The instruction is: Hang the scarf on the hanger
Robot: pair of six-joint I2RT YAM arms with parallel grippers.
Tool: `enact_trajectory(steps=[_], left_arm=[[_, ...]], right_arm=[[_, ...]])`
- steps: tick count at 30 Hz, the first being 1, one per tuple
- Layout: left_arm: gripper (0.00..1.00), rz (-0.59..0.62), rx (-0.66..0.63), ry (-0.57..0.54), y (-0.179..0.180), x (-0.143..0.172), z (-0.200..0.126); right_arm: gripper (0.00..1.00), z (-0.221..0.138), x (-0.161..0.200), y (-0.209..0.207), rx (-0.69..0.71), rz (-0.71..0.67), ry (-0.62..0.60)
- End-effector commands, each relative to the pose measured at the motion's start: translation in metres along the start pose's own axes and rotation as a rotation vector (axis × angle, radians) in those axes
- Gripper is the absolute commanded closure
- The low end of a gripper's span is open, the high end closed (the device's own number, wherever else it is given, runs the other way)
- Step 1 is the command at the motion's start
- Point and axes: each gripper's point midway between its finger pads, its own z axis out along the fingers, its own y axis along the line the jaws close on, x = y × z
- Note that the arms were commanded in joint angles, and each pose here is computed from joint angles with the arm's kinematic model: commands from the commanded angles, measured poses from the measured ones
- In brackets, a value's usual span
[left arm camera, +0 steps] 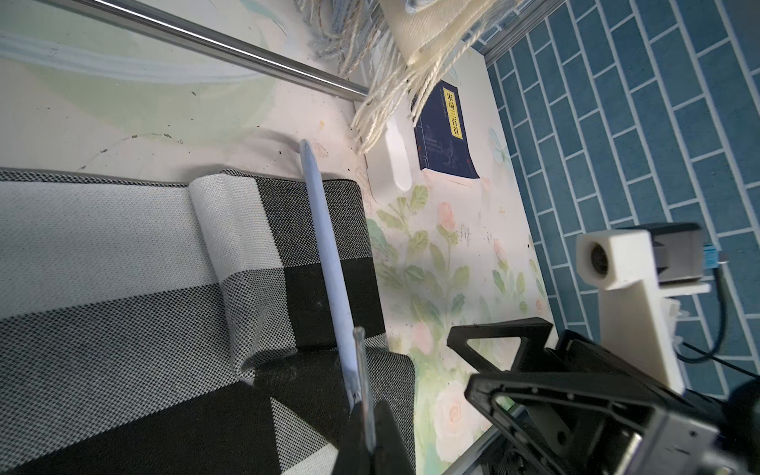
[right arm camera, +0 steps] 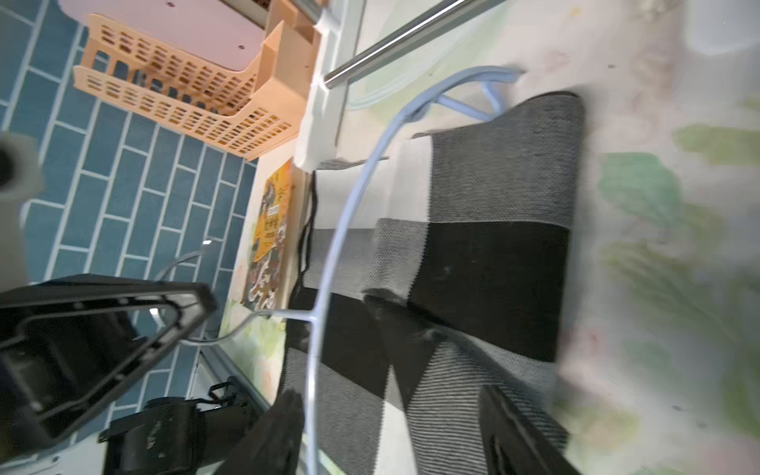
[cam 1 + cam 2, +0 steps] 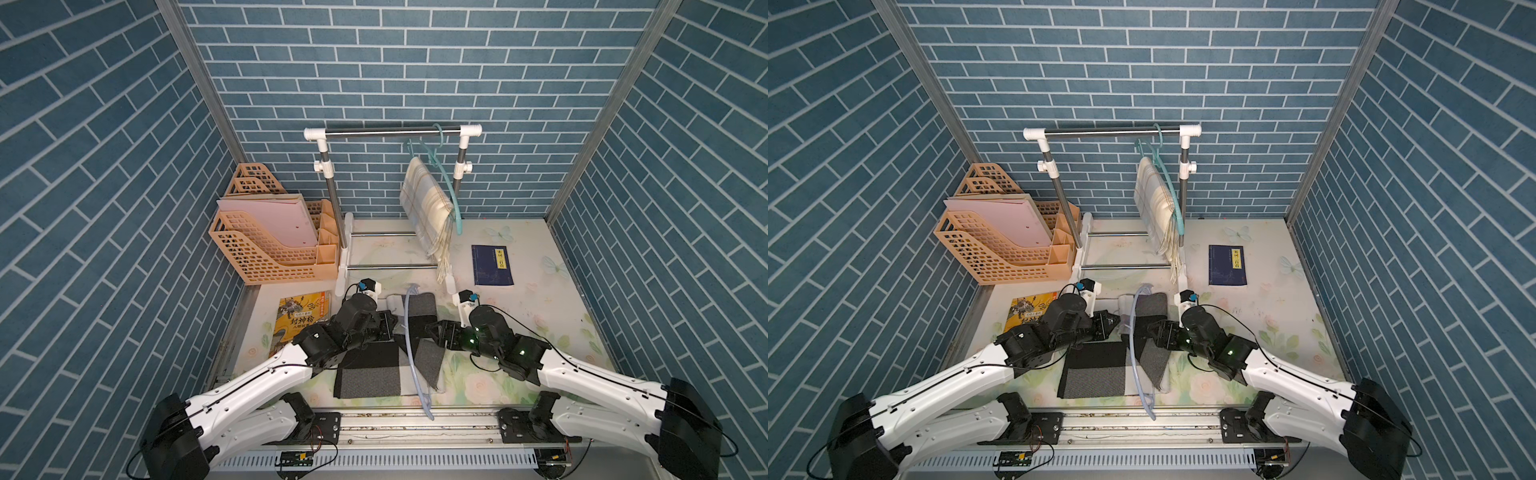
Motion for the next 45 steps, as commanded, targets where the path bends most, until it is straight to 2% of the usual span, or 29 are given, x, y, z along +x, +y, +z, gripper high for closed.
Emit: enact_trajectory(steps=[1, 4, 13, 17, 24, 28, 35, 44, 45], left_arm=[[1.00, 0.015, -0.025, 0.045, 0.004, 0.009, 0.002], [1.00, 0.017, -0.034, 0.044, 0.004, 0.008, 0.002], [1.00, 0.019, -0.033, 0.050, 0.003, 0.008, 0.003], [1.00, 0.018, -0.031, 0.051, 0.003, 0.008, 0.003], [1.00, 0.022, -0.030, 0.049, 0.003, 0.008, 0.002], [1.00, 0.023, -0.028, 0.048, 0.002, 0.007, 0.002], [1.00, 0.030, 0.024, 0.047, -0.010, 0.005, 0.000], [1.00, 0.042, 0.081, 0.045, -0.023, 0.002, -0.007], [1.00, 0.043, 0.083, 0.043, -0.024, 0.002, -0.008]], right_arm=[[0.30, 0.004, 0.038, -0.048, 0.110, -0.021, 0.125], [0.32, 0.009, 0.039, -0.045, 0.071, -0.015, 0.123], [0.40, 0.029, 0.049, -0.054, 0.070, -0.001, 0.159], [0.47, 0.035, 0.042, -0.047, 0.041, 0.003, 0.137], [0.86, 0.028, 0.029, -0.033, 0.004, -0.004, 0.089], [0.98, 0.013, 0.020, -0.014, -0.042, -0.023, 0.064], [1.00, 0.010, 0.022, 0.040, -0.241, -0.040, 0.096], [1.00, 0.057, 0.046, 0.090, -0.391, 0.018, 0.212], [0.97, 0.061, 0.048, 0.090, -0.391, 0.029, 0.225]])
